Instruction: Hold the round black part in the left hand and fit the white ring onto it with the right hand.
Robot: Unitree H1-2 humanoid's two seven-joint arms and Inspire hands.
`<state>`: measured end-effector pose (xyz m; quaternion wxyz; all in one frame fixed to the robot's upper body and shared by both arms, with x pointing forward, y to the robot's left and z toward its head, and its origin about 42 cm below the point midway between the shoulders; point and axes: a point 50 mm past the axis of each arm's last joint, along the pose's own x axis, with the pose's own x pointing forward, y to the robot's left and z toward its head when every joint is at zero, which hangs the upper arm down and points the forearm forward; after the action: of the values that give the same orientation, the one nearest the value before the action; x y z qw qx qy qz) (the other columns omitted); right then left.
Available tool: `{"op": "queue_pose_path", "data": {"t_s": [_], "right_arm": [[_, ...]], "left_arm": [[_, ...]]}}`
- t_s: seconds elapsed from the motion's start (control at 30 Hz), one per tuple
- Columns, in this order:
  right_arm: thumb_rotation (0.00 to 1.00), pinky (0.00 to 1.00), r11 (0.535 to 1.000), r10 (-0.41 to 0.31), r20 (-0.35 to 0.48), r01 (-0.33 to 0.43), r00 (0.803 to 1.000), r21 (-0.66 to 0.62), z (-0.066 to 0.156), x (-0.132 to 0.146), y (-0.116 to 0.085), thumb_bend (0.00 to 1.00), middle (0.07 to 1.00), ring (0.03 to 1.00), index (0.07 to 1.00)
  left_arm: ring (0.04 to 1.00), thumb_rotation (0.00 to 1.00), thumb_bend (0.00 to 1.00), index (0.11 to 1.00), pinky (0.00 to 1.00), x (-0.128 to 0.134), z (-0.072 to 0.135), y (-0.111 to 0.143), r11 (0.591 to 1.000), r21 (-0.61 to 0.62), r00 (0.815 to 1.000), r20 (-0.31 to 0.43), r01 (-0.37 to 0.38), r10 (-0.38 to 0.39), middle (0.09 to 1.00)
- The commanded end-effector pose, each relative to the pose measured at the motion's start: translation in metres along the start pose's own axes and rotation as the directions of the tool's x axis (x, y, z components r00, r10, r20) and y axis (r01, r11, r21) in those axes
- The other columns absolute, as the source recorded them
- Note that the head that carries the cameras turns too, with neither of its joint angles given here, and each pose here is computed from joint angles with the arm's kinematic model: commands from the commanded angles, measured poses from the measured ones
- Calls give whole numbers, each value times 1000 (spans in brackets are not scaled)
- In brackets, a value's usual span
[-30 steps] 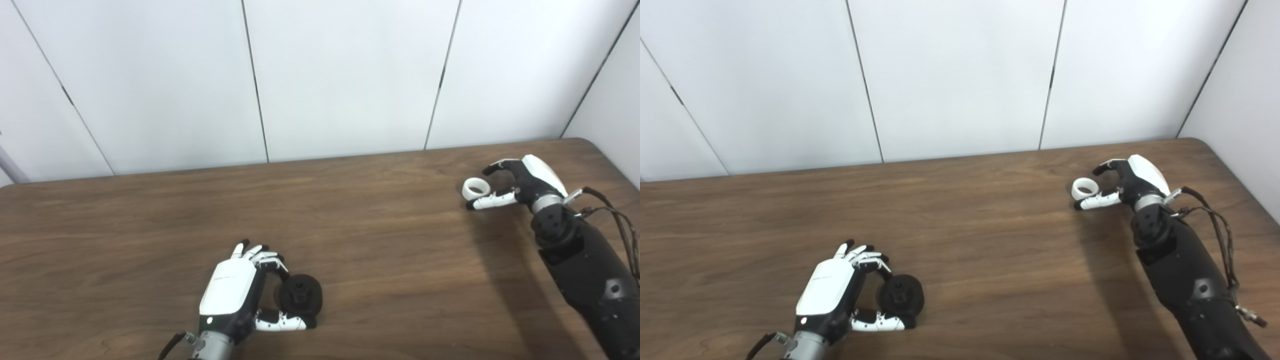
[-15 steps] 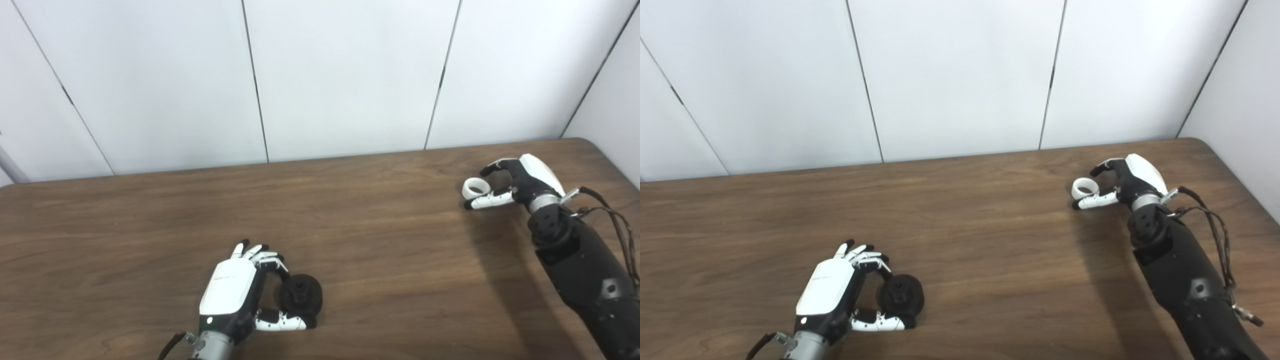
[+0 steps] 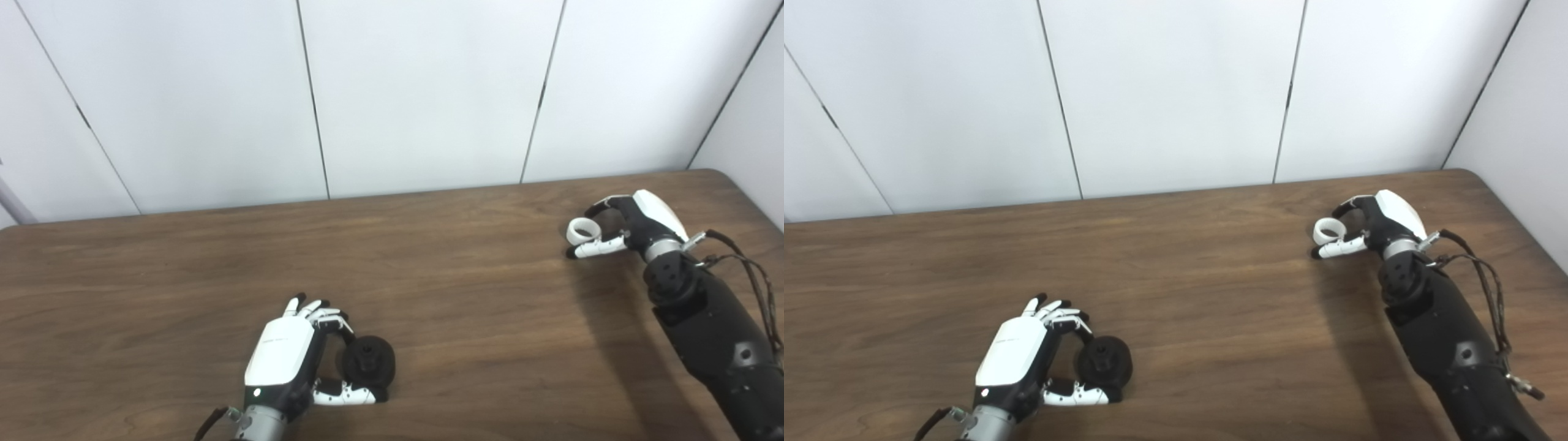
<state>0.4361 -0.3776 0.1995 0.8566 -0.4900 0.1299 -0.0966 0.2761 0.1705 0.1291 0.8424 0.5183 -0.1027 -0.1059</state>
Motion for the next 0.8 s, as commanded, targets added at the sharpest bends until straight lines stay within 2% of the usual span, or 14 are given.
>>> {"op": "queue_pose_path", "data": {"t_s": [0.0,0.1,0.13,0.17,0.2,0.27,0.4,0.77], "right_arm": [[226,935,998,-65,43,65,997,3,16,5,-26,842,880,954,670],[206,939,998,-64,39,64,997,11,15,5,-26,829,898,970,643],[188,950,998,-67,41,66,997,16,15,5,-26,766,898,974,604],[167,962,997,-71,43,70,997,19,15,5,-26,648,895,978,549],[156,968,997,-77,46,76,996,19,15,4,-26,588,889,980,520],[142,959,996,-94,61,93,994,11,14,4,-26,538,850,959,493],[133,935,994,-110,74,110,991,6,12,3,-26,524,815,932,486],[128,999,996,-94,78,93,993,7,6,0,-24,521,784,928,486]], "left_arm": [[886,52,523,484,1000,1,0,8,1000,17,1000,11,-17,17,762],[888,52,523,485,1000,2,1,8,1000,16,1000,8,-13,13,765],[887,52,523,484,1000,2,1,8,1000,16,1000,9,-15,15,764],[886,52,523,484,1000,2,1,8,1000,16,1000,9,-16,16,764],[886,52,523,484,1000,2,1,8,1000,17,1000,9,-17,17,764],[887,52,523,484,1000,2,1,8,1000,17,1000,10,-17,17,763],[886,52,523,484,1000,2,0,8,1000,17,1000,12,-17,17,764],[886,53,524,484,1000,3,0,9,999,27,1000,15,-19,19,763]]}}
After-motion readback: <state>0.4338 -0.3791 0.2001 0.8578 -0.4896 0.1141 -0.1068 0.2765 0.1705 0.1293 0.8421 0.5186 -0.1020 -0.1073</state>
